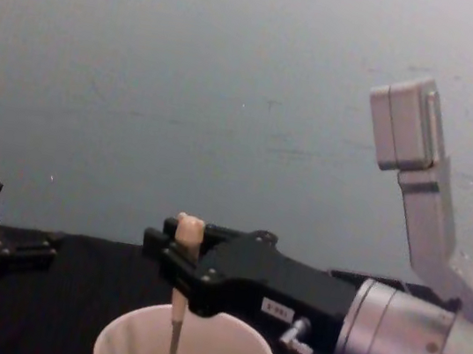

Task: Pick up the stirring spoon with one hand, stir inside the cup, then place it back in its original position.

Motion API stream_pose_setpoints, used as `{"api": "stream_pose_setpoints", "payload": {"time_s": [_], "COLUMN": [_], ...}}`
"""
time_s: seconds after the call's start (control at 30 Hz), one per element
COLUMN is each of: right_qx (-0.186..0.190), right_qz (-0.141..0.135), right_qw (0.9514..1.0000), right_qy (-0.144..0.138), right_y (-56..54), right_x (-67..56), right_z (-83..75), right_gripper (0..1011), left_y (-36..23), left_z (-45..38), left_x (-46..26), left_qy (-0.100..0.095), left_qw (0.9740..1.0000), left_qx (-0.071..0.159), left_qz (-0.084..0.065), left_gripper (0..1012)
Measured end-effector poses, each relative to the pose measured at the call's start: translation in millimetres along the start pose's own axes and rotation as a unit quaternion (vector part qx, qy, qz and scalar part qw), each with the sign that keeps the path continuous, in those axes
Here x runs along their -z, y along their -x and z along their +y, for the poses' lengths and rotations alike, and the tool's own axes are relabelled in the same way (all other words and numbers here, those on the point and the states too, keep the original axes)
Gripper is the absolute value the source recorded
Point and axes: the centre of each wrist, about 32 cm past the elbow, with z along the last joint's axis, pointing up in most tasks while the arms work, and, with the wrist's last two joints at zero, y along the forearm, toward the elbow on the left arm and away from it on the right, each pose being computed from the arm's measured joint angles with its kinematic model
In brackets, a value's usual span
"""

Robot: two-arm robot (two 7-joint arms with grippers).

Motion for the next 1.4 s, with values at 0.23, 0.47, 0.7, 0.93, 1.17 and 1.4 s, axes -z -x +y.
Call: {"api": "stream_pose_setpoints", "payload": {"time_s": [0.23, 0.47, 0.7, 0.93, 1.17, 1.4], "right_qx": [0.022, 0.029, 0.034, 0.037, 0.022, -0.006], "right_qz": [-0.002, 0.001, 0.002, 0.004, 0.013, 0.025], "right_qw": [0.9998, 0.9996, 0.9994, 0.9993, 0.9996, 0.9996], "right_qy": [0.0, 0.005, 0.009, 0.008, 0.008, 0.009], "right_y": [-8.6, -11.1, -12.3, -11.3, -2.7, 11.6], "right_x": [0.1, 1.1, 1.7, -0.9, -2.6, -1.8], "right_z": [-1.4, -5.8, -12.4, -26.3, -37.6, -36.5], "right_gripper": [209, 209, 209, 209, 209, 209], "left_y": [0.0, 0.0, 0.0, 0.0, 0.0, 0.0], "left_z": [0.0, 0.0, 0.0, 0.0, 0.0, 0.0], "left_x": [0.0, 0.0, 0.0, 0.0, 0.0, 0.0], "left_qy": [0.0, 0.0, 0.0, 0.0, 0.0, 0.0], "left_qw": [1.0, 1.0, 1.0, 1.0, 1.0, 1.0], "left_qx": [0.0, 0.0, 0.0, 0.0, 0.0, 0.0], "left_qz": [0.0, 0.0, 0.0, 0.0, 0.0, 0.0], "left_gripper": [1001, 1001, 1001, 1001, 1001, 1001]}}
